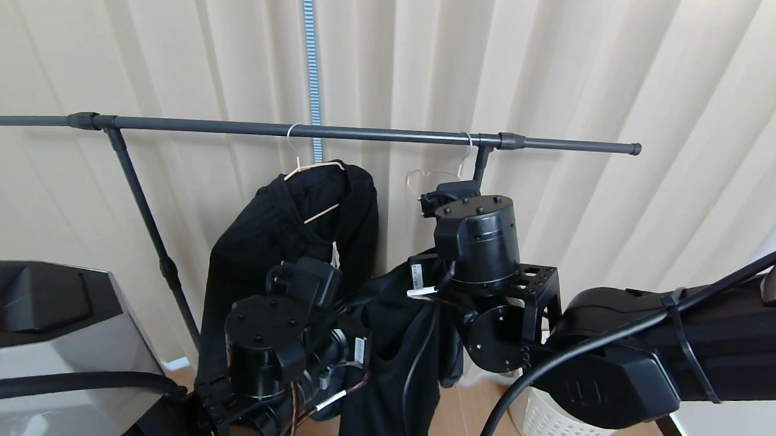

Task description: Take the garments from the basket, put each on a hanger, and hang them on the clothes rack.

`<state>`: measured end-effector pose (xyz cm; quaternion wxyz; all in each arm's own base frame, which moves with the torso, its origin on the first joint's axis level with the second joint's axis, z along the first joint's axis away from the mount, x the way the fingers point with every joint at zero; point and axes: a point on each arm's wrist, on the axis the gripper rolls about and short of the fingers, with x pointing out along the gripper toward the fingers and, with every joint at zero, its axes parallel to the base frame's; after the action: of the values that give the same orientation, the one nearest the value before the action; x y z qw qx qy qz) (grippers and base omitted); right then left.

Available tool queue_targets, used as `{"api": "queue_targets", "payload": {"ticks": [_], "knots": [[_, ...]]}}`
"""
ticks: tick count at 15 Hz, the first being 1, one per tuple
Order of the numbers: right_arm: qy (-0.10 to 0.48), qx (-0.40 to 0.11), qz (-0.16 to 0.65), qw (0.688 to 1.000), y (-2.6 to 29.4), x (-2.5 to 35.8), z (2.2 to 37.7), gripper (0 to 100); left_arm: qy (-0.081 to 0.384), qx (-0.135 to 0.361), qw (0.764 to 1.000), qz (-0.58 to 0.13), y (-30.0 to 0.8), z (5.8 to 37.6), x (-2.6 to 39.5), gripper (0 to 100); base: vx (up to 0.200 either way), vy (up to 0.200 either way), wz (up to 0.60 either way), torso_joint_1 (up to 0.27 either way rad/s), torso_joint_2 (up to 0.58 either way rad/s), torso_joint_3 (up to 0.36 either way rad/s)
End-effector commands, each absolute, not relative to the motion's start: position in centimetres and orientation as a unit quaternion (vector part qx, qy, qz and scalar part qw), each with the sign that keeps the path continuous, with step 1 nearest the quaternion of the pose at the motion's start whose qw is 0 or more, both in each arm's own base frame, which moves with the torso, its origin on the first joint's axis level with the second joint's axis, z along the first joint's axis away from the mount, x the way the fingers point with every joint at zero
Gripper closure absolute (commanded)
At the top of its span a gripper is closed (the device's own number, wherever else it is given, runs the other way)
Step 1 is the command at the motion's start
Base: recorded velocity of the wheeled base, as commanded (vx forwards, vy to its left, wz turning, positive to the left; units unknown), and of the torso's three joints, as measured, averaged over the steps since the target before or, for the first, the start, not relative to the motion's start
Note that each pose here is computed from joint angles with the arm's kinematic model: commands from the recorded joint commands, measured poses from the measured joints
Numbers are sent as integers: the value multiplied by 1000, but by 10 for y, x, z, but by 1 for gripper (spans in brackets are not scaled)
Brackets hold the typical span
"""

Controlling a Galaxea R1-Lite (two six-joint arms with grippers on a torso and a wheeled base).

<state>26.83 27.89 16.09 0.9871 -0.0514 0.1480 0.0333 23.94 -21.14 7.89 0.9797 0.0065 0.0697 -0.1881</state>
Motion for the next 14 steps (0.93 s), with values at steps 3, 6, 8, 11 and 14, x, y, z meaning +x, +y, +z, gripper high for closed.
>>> {"api": "queue_targets", "payload": {"ticks": [3, 6, 8, 11, 14], "knots": [[167, -72, 31, 983, 280, 270, 145, 0, 45, -10, 983, -178, -208, 94, 245, 100, 0, 0, 0, 0, 0, 0], [207, -125, 81, 967, 266, 267, 125, 0, 39, -14, 985, -167, -204, 96, 251, 100, 0, 0, 0, 0, 0, 0], [230, -159, 109, 954, 253, 268, 115, 0, 37, -16, 986, -164, -203, 98, 253, 100, 0, 0, 0, 0, 0, 0], [255, -180, 161, 936, 239, 267, 106, 0, 30, -19, 988, -153, -199, 101, 258, 100, 0, 0, 0, 0, 0, 0], [271, -175, 226, 919, 233, 262, 103, 0, 29, -20, 988, -153, -198, 102, 258, 100, 0, 0, 0, 0, 0, 0]]}}
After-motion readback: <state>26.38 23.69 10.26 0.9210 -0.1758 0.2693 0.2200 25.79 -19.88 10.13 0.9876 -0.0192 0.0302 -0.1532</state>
